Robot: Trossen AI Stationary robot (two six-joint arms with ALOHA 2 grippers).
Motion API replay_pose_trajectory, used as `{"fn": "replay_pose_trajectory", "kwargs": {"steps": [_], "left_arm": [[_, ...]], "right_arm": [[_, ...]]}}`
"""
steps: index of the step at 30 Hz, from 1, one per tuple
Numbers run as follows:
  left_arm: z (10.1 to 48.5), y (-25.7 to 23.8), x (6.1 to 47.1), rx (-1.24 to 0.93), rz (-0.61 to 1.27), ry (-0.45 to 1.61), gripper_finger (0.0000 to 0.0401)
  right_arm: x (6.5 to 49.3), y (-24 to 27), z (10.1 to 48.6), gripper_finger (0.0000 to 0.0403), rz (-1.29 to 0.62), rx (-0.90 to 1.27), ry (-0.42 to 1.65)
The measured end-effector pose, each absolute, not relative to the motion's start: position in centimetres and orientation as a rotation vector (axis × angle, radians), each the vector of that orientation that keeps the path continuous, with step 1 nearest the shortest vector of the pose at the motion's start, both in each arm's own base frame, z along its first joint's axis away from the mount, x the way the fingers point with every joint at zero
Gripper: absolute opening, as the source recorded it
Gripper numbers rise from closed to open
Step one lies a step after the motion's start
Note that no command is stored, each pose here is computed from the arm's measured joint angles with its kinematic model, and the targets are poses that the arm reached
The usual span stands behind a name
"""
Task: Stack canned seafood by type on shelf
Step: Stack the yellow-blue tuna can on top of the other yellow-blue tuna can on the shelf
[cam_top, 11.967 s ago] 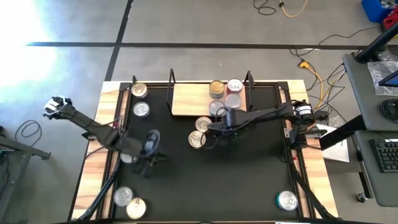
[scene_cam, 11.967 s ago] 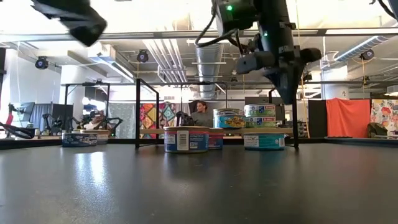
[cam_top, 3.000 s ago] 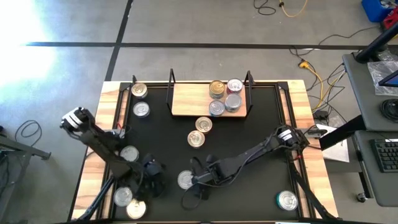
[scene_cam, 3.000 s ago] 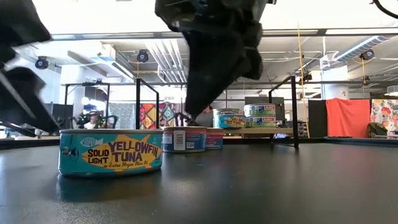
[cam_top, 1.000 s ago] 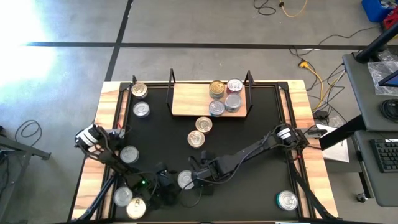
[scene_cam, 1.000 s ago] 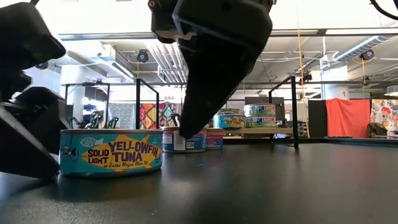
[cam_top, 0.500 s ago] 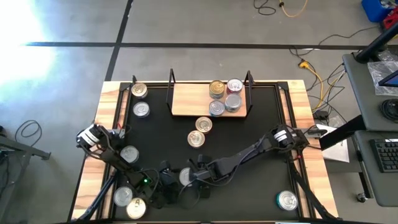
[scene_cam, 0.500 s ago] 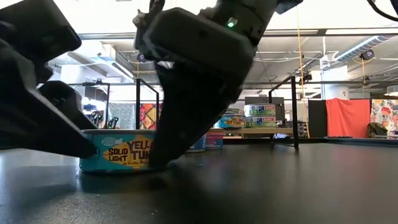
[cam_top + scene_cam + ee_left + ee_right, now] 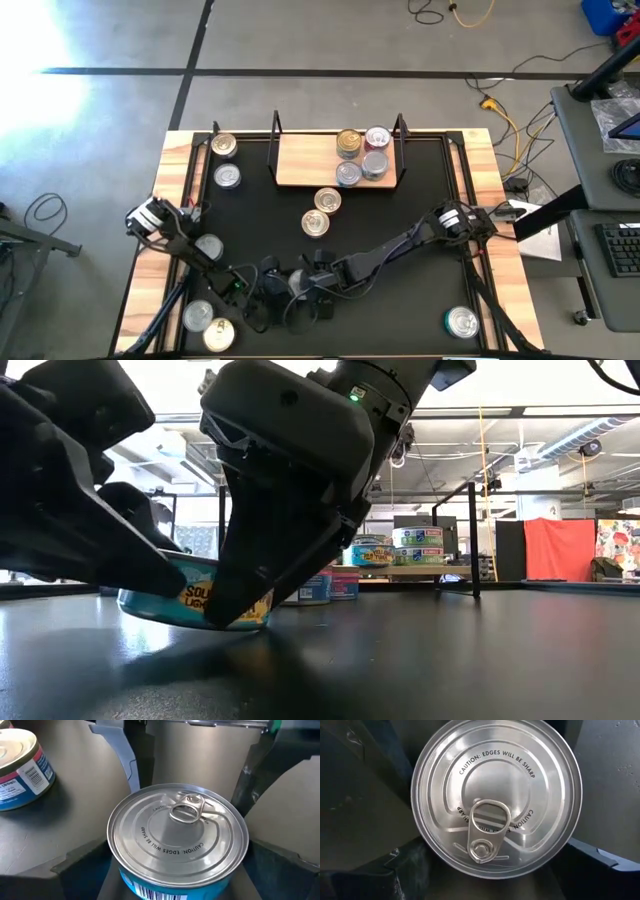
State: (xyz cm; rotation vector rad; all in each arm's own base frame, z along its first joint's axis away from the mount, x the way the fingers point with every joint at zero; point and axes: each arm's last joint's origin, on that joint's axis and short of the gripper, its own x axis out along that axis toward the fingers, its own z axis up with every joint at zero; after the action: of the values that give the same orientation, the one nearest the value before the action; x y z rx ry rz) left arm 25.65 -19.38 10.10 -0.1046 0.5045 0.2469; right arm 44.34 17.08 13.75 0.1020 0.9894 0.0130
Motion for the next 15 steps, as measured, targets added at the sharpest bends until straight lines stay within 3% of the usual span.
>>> {"fn": "replay_pose_trajectory", "kwargs": {"steps": [15], "left_arm": [[9.2,-17.1,25.9,-0.128,0.254,0.498,0.0378]], "right_arm": [[44.1,16.6,13.8,0.0350,-0.022,0.094,1.024]]}}
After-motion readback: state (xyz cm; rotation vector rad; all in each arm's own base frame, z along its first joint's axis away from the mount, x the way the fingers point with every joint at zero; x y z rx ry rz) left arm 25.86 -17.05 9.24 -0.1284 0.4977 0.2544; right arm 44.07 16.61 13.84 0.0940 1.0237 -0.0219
